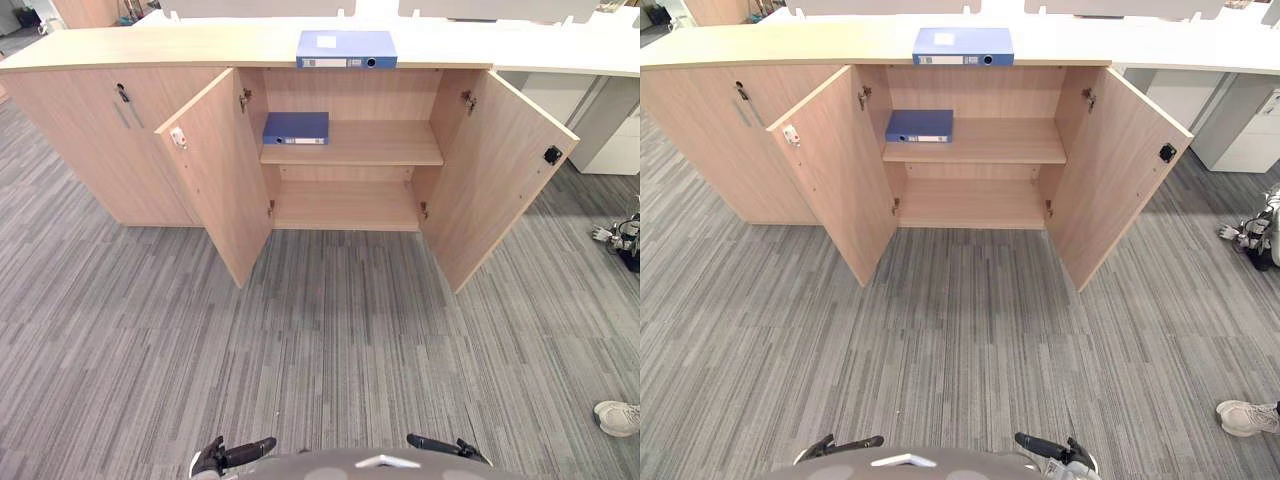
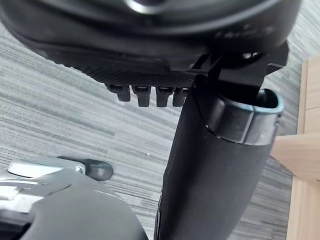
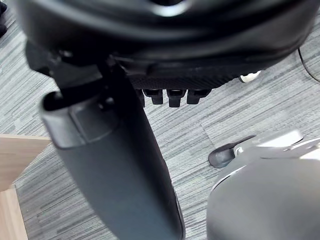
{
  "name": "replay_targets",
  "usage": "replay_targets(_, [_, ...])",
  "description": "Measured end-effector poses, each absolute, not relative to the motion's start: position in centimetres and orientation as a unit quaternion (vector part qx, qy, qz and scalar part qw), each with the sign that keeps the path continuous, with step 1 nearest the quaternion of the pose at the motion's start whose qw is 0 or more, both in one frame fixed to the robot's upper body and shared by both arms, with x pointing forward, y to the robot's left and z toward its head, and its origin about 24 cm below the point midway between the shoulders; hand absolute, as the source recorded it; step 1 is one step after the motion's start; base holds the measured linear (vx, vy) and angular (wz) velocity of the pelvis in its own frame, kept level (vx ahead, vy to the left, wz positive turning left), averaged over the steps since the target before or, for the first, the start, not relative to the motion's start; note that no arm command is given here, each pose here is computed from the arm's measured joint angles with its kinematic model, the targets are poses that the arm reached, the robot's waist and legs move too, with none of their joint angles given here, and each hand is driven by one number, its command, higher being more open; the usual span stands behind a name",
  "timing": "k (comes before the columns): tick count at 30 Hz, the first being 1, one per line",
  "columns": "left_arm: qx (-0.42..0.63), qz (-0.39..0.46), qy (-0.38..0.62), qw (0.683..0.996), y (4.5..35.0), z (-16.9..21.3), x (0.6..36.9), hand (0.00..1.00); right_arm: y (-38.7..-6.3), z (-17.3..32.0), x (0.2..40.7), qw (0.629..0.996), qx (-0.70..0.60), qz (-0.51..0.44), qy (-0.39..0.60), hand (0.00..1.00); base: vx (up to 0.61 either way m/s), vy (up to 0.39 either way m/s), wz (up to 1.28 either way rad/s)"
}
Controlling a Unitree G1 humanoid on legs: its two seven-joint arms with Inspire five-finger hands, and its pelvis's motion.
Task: Walk over to the cabinet, pick up the folder, carry it to the office cabinet, place the folder inside the office cabinet, then close the office cabinet door
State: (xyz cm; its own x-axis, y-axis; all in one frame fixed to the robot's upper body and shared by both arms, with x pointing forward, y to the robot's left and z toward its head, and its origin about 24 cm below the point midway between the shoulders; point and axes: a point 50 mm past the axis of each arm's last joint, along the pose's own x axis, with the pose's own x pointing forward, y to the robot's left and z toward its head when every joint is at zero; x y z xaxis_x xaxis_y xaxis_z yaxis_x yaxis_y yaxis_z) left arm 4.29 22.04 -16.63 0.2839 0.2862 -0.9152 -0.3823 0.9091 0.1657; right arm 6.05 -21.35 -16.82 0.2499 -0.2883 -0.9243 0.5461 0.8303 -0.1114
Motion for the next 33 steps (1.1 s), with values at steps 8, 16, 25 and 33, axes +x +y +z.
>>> replay_targets(8, [-0.050,0.213,0.558,0.800,21.9,-16.6,4.4,1.00,-20.9,-16.7,7.1,0.785,0.135,-0.273,0.540,1.00,0.00,0.000,0.00])
replay_targets(16, [-0.051,0.212,0.556,0.802,21.9,-16.6,4.6,1.00,-20.5,-16.7,7.9,0.790,0.140,-0.267,0.534,1.00,-0.02,-0.017,0.00])
replay_targets(25, [-0.051,0.211,0.554,0.803,21.9,-16.6,4.6,1.00,-20.4,-16.7,8.0,0.790,0.141,-0.266,0.534,1.00,0.00,-0.011,0.00])
replay_targets(33, [-0.047,0.212,0.547,0.808,22.1,-16.5,5.0,1.00,-20.2,-16.7,8.2,0.792,0.143,-0.263,0.532,1.00,0.02,-0.010,-0.19])
